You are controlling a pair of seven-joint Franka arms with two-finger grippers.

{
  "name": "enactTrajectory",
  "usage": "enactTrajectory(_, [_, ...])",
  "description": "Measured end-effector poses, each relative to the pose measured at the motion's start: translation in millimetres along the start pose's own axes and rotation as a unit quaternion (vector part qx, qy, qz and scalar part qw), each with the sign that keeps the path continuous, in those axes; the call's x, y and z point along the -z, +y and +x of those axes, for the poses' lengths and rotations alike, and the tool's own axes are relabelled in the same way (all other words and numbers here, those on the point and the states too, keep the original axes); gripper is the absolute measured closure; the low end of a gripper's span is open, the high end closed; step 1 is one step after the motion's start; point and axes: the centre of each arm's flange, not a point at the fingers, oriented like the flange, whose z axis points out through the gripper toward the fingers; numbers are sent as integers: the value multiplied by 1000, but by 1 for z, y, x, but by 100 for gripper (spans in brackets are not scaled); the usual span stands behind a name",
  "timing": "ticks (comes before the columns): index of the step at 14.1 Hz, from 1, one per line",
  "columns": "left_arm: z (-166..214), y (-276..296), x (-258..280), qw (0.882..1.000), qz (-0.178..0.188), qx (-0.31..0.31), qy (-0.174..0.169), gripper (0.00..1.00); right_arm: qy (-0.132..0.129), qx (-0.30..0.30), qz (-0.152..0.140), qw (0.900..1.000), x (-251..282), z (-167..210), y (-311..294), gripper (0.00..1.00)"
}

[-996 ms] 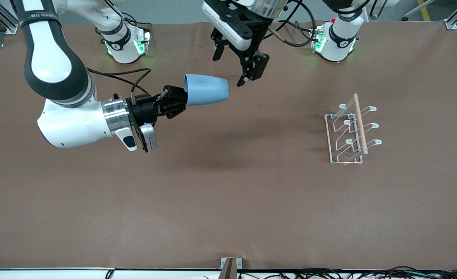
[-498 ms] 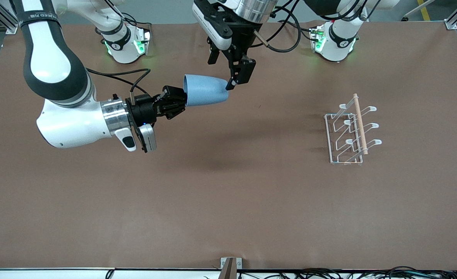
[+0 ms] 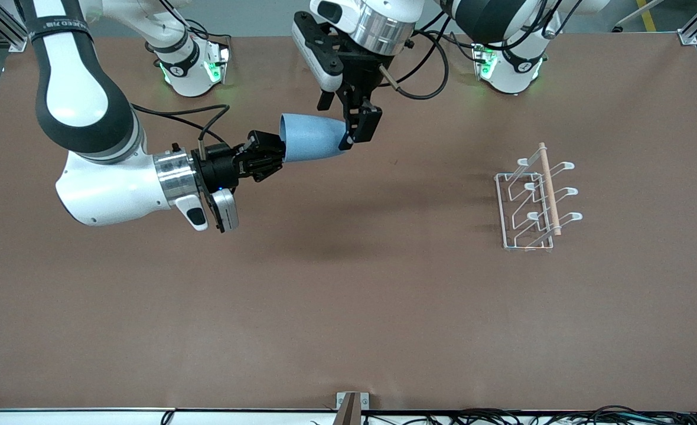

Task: Hang cup on cup holder
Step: 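Move the left gripper to the cup and grasp its base, then open the right gripper while the left gripper carries the cup away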

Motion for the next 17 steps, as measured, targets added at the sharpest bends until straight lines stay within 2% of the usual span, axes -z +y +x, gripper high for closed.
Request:
enactTrajectory(3, [2, 4, -13, 1000, 2, -10, -6, 3, 0, 0, 0, 1000, 0, 0, 0, 92])
enactTrajectory(7, [2, 7, -22, 1000, -1, -14, -10, 10, 0, -1, 0, 1000, 0, 0, 1, 91])
enactTrajectory(8, [3, 8, -24, 1000, 0, -16, -8, 16, 0, -1, 0, 1000, 0, 0, 1, 90])
enactTrajectory(10, [4, 9, -26, 1000, 8, -22, -9, 19, 0, -1, 0, 1000, 0, 0, 1, 90])
enactTrajectory(11, [4, 9, -26, 1000, 10, -24, -10, 27, 0, -1, 0, 1000, 0, 0, 1, 86])
enactTrajectory(14, [3, 8, -29, 1000, 9, -24, -12, 27, 1, -2, 0, 1000, 2, 0, 2, 57])
enactTrajectory(17, [3, 8, -30, 1000, 11, -25, -13, 27, 3, -2, 0, 1000, 4, 0, 3, 23])
